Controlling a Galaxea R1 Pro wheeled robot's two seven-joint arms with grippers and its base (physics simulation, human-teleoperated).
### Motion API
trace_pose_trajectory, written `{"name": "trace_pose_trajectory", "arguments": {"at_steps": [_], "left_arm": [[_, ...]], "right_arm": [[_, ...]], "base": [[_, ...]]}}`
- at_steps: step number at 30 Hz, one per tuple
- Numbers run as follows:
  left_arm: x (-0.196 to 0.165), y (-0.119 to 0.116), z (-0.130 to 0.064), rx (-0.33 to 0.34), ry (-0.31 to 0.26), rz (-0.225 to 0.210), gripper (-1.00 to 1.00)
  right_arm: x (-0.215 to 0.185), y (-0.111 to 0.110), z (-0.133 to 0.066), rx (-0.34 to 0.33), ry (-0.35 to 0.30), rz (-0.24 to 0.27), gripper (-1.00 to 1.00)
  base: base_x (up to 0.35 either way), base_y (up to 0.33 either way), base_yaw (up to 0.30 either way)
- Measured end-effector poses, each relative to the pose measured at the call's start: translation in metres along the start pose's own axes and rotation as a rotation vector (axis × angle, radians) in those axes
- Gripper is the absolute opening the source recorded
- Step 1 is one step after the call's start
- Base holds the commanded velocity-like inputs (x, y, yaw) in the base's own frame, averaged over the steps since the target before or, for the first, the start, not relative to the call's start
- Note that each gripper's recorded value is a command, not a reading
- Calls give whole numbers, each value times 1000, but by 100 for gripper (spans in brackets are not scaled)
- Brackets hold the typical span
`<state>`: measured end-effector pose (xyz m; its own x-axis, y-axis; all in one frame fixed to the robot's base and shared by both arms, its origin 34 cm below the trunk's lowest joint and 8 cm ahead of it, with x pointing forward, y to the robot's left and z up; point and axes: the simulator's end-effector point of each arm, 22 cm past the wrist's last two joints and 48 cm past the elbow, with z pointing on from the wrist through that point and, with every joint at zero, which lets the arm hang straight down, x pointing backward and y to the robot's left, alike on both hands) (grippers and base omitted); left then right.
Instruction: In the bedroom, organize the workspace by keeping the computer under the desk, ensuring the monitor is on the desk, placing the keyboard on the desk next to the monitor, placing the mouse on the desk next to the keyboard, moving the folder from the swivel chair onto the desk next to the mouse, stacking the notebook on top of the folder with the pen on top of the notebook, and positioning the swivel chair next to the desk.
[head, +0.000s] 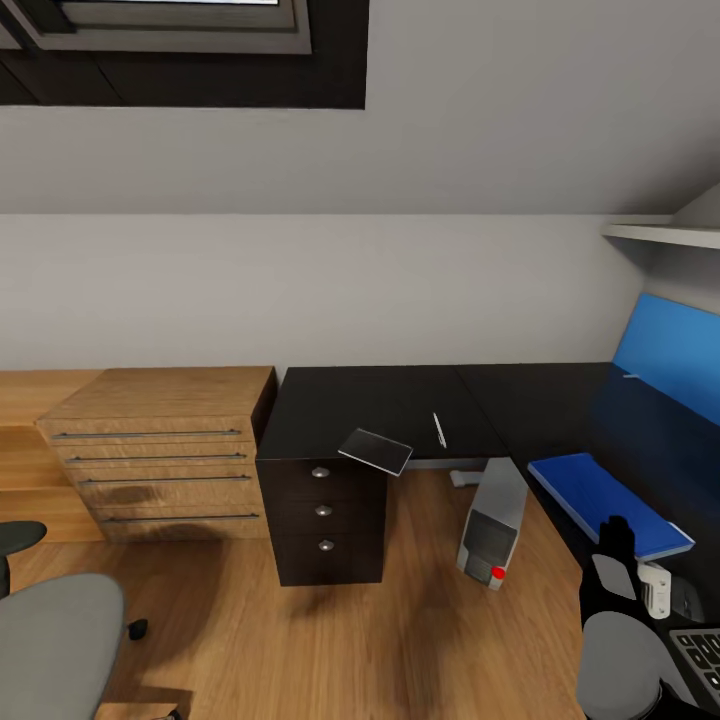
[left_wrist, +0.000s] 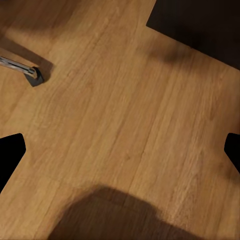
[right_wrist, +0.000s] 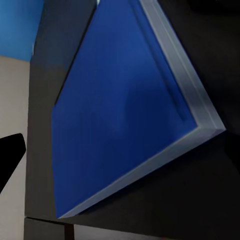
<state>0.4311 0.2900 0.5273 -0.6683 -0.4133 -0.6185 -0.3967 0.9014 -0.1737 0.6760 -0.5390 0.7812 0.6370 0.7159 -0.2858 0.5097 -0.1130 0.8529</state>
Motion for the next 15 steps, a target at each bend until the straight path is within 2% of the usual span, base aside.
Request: {"name": "trace_pose_trajectory", "arguments": {"at_steps": [15], "left_arm": [[-3,-1,-3,0,-2,0,100]], "right_arm": [[-6,5,0,-1,-6,-1,100]], "base": [[0,0,0]]}}
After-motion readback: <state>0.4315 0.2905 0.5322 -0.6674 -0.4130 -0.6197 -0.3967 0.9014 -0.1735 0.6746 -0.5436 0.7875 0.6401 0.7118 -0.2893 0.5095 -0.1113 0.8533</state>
